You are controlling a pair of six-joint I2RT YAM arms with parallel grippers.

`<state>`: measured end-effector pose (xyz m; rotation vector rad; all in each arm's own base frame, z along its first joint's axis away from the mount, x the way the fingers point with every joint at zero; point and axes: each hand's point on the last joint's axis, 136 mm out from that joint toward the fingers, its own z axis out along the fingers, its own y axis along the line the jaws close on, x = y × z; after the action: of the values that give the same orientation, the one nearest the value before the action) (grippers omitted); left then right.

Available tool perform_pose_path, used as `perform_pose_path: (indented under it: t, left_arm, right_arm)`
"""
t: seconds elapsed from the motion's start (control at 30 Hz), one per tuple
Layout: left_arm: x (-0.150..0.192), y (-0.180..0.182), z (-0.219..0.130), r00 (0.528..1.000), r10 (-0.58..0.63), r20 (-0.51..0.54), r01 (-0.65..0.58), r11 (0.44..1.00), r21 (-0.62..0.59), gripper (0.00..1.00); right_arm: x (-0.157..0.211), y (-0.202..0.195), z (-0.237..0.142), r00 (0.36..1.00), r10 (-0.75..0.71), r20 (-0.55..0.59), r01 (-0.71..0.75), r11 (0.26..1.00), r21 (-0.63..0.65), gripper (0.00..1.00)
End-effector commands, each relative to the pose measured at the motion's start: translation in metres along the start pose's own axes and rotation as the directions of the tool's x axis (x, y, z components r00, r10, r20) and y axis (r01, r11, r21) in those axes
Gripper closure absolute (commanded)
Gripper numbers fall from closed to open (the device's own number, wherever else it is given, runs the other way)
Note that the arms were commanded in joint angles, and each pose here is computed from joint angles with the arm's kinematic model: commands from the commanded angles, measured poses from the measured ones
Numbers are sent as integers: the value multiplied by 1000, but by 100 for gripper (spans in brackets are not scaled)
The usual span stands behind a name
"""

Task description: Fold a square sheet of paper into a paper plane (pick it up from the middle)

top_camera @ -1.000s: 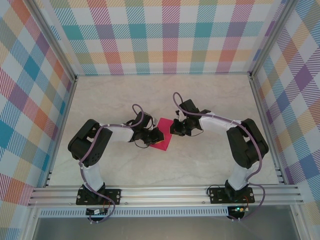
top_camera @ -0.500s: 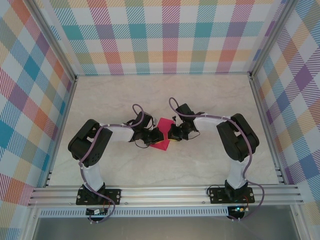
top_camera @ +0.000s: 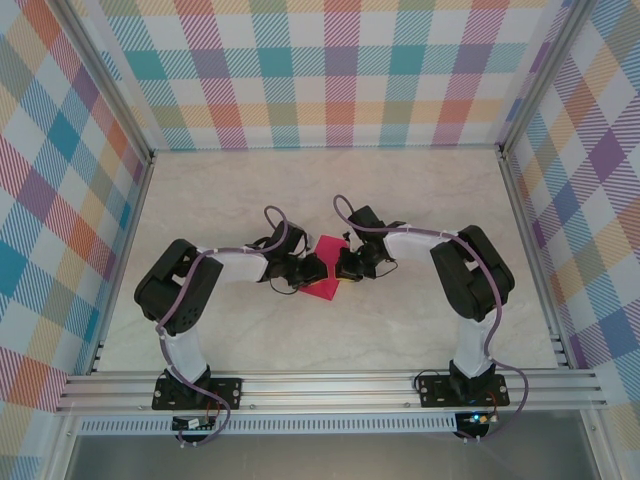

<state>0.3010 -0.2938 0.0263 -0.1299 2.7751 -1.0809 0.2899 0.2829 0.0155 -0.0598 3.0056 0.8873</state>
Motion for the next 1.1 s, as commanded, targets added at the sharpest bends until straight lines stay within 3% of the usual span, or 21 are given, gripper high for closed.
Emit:
perform_pose_path:
  t: [0.0,0.27,0.53,0.83,1.07]
  left_arm:
    - [-14,-20,-11,997,50,55,-51,999,12,83]
    - [-22,15,-2,996,57,73,-44,986,-158,86]
    - [-18,37,3,997,49,67,-32,974,-226,89]
    - [-4,52,9,999,8,45,3,974,-226,92]
    - [1,58,10,999,-27,40,36,972,-234,92]
  right_arm:
    - [10,-35,15,999,26,-36,-21,990,137,94]
    - [11,-38,16,999,30,-39,-24,989,144,94]
    - [11,-38,15,999,27,-35,-22,989,145,95]
    - [-3,37,-21,998,-51,28,54,991,-124,94]
    - [19,50,-30,999,-45,12,46,988,-148,94]
